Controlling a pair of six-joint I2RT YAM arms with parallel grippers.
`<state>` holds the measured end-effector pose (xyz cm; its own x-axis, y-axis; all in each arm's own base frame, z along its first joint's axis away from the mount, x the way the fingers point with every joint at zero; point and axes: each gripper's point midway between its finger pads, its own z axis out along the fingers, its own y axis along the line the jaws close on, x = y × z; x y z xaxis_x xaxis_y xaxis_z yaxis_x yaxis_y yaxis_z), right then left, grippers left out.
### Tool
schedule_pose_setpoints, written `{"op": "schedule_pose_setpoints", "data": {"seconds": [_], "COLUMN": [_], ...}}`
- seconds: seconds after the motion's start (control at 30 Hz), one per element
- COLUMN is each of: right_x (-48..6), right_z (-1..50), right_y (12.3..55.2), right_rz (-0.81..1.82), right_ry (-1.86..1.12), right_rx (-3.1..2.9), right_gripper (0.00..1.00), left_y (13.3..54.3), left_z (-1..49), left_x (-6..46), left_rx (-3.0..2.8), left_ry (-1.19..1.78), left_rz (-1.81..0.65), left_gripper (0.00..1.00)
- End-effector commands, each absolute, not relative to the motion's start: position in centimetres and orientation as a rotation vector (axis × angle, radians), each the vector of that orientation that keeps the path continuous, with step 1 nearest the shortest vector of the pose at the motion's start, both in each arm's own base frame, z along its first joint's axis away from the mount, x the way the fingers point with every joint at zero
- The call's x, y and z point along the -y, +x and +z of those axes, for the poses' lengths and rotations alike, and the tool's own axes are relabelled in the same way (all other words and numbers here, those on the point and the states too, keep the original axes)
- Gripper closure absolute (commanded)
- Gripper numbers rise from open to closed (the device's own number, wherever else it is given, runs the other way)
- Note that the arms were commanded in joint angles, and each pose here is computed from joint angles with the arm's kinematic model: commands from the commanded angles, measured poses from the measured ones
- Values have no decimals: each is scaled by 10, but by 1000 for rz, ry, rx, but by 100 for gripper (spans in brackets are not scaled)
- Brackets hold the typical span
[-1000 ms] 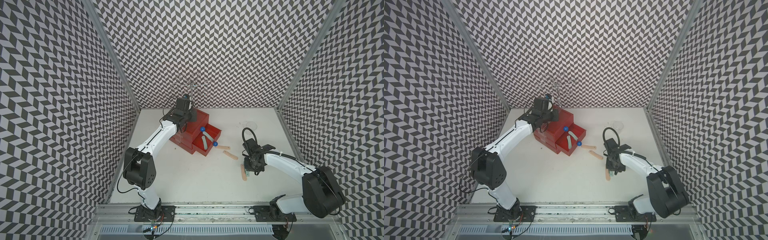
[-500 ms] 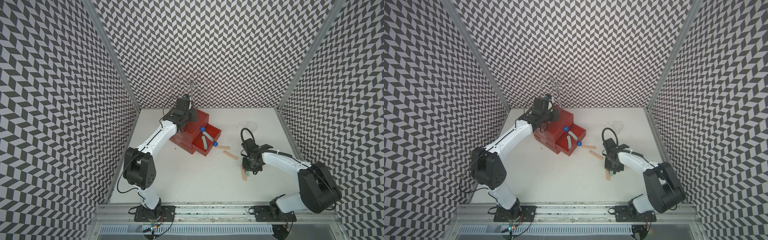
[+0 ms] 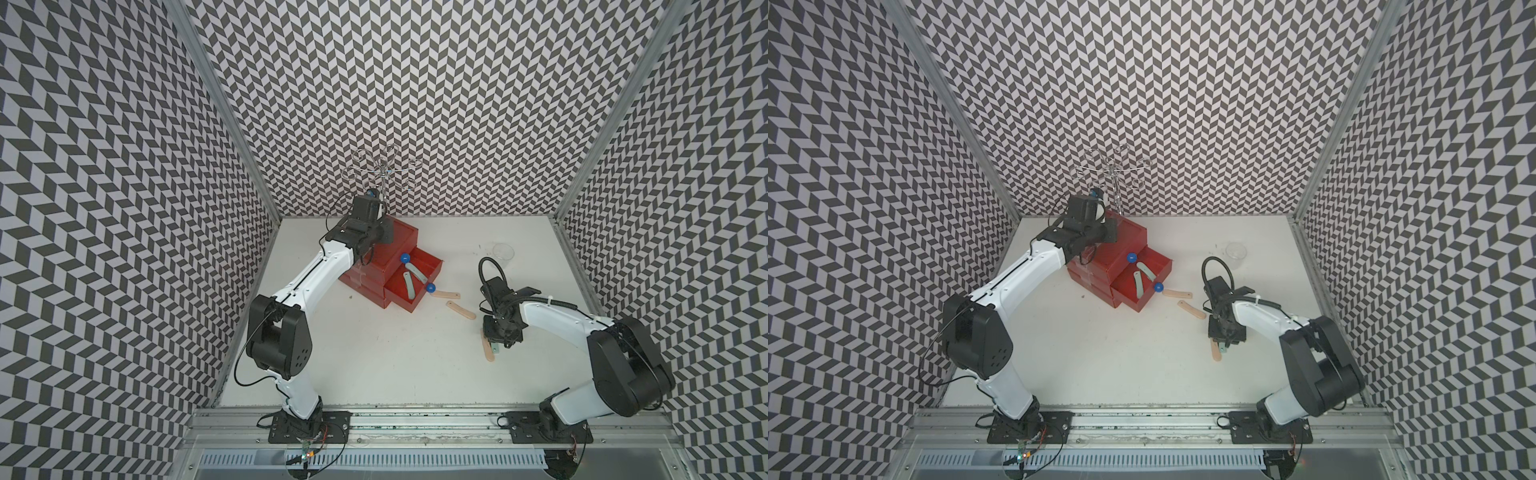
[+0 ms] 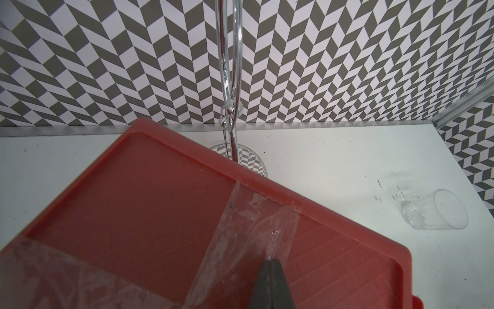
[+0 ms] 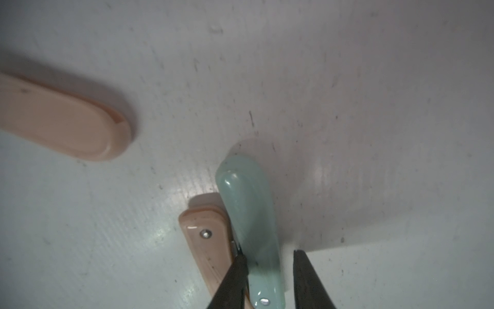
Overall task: Place the fruit knives into the drawer by color
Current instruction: Pick up the fruit knife from the center of the board.
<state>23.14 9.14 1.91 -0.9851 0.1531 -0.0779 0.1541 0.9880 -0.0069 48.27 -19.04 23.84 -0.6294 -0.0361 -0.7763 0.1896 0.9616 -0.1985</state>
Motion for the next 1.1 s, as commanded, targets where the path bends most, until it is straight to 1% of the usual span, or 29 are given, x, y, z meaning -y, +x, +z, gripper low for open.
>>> {"op": "schedule_pose_setpoints", "data": {"seconds": [0.0, 0.27, 0.4, 0.63, 0.83, 0.93, 1.07], "right_x": [-87, -89, -91, -93, -95, -97, -99], "right_z": [8, 5, 5, 4, 8, 13, 21], "right_y": [230, 235, 236, 238, 244, 249, 255], "right_rz": [-71, -67, -49, -30, -9, 6, 17], "right_ry": [246, 243, 240, 231, 232, 235, 228], "right_rx": [-3082, -3088, -3085, -3084, -3066, -3047, -3028], "right_gripper": [69, 69, 72, 73, 84, 86, 86], "left_y": [430, 430, 430, 431, 431, 431, 431], "left_z": [124, 125, 125, 125, 125, 125, 124], "left_x": [173, 173, 173, 172, 172, 172, 172], "left_rx": [-2645, -2642, -2642, -2642, -2642, -2642, -2643], "left_ry": [147, 147, 149, 148, 147, 147, 147], "left_rz": [-193, -193, -193, -193, -193, -193, -193], "left_gripper": [100, 100, 100, 100, 100, 100, 100]}}
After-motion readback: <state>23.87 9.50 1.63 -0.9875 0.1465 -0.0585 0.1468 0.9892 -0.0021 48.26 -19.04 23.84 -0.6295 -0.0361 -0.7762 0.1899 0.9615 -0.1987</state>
